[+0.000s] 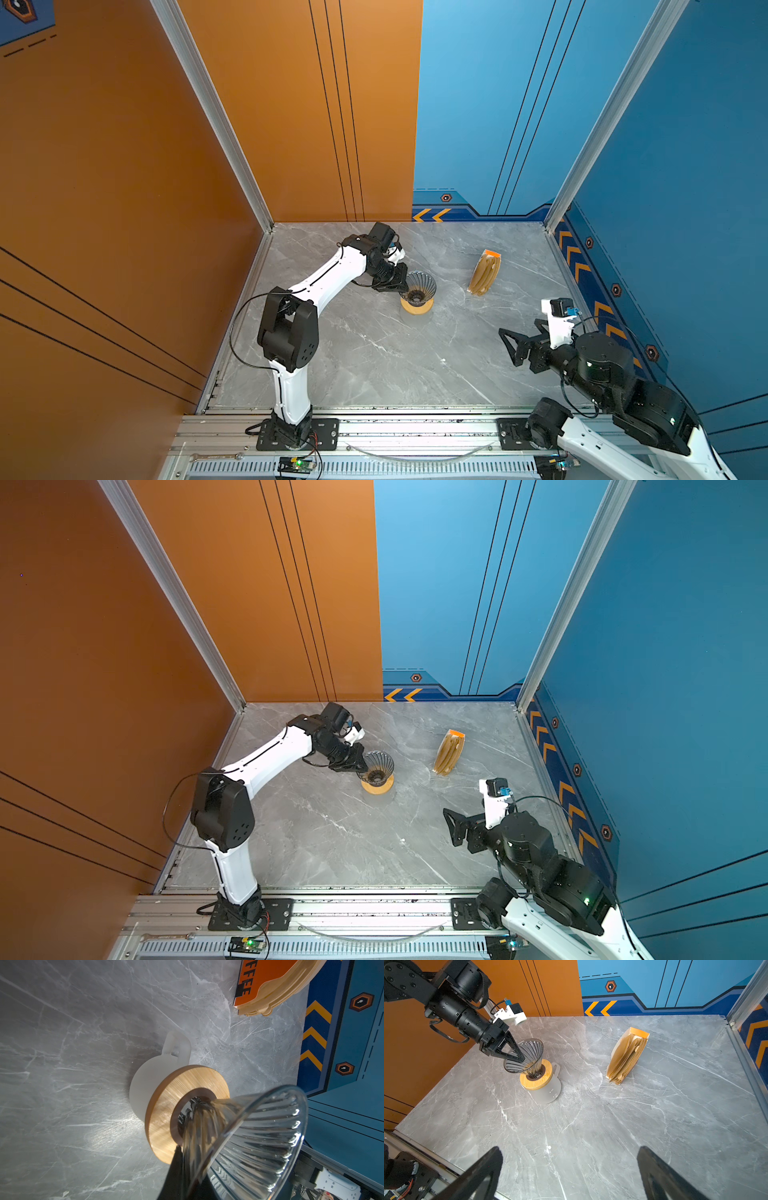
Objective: Place the coffee filter in the dripper
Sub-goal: 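Lower the glass dripper into the bamboo ring with the left gripper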
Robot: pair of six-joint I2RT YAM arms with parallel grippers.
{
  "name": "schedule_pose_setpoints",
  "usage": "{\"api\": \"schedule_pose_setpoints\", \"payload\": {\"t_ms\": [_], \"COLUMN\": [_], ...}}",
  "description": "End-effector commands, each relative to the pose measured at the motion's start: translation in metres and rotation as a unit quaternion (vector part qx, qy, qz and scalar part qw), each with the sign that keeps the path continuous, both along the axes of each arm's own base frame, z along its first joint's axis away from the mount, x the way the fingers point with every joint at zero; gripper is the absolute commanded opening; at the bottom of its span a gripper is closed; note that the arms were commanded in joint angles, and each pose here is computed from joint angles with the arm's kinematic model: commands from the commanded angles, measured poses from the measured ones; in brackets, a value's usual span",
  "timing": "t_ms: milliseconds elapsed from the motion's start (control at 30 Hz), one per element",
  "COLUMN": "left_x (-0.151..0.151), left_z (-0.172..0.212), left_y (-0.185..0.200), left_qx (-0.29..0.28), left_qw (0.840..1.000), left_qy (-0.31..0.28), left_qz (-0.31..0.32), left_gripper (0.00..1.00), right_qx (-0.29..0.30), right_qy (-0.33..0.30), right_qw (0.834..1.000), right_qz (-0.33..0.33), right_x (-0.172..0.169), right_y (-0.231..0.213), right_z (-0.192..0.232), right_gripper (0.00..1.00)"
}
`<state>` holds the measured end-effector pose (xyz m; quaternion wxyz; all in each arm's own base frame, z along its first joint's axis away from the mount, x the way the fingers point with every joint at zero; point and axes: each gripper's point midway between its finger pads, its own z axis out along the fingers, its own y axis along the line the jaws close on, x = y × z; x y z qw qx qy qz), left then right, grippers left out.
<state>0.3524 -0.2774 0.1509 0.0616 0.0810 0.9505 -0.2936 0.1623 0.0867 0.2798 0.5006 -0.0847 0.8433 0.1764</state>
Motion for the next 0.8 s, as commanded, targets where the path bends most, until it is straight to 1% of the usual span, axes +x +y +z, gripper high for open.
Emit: {"api": "schedule_pose_setpoints", "payload": {"t_ms": [0,200,333,500,600,767], "left_x": [-0.004,-0.005,-0.005,-0.005,-0.005,-0.006], "left_z": [-0.006,-0.008,-0.009,-0.006,-0.004,0.002], "left_y": [-0.005,-0.005,-0.005,-0.006,-0.007,-0.007], "left_qx": [-0.007,-0.008,-0.007,-0.01,-0.013,-0.019], "left_qw": [1.0,1.0,1.0,1.0,1.0,1.0], "left_qy": [0.008,0.01,0.012,0.01,0.009,0.006], "left_qz": [-0.003,-0.002,-0.001,-0.001,-0.001,-0.001], "left_gripper": [0.07,0.07,0.09,0.18,0.26,0.28], "right_qx": [-0.015,-0.015,-0.013,-0.013,-0.013,-0.013], "right_qy": [0.009,0.01,0.01,0.01,0.01,0.012], "right_qw": [1.0,1.0,1.0,1.0,1.0,1.0], "right_qz": [0.006,0.007,0.006,0.006,0.007,0.006], "right_x": [0.001,0.0,0.0,0.001,0.001,0.001], "right_y": [0.001,0.002,0.002,0.002,0.002,0.002], "right_z": [-0.008,-0.008,-0.008,-0.008,-0.008,-0.009], "right_gripper": [1.0,1.0,1.0,1.0,1.0,1.0]}}
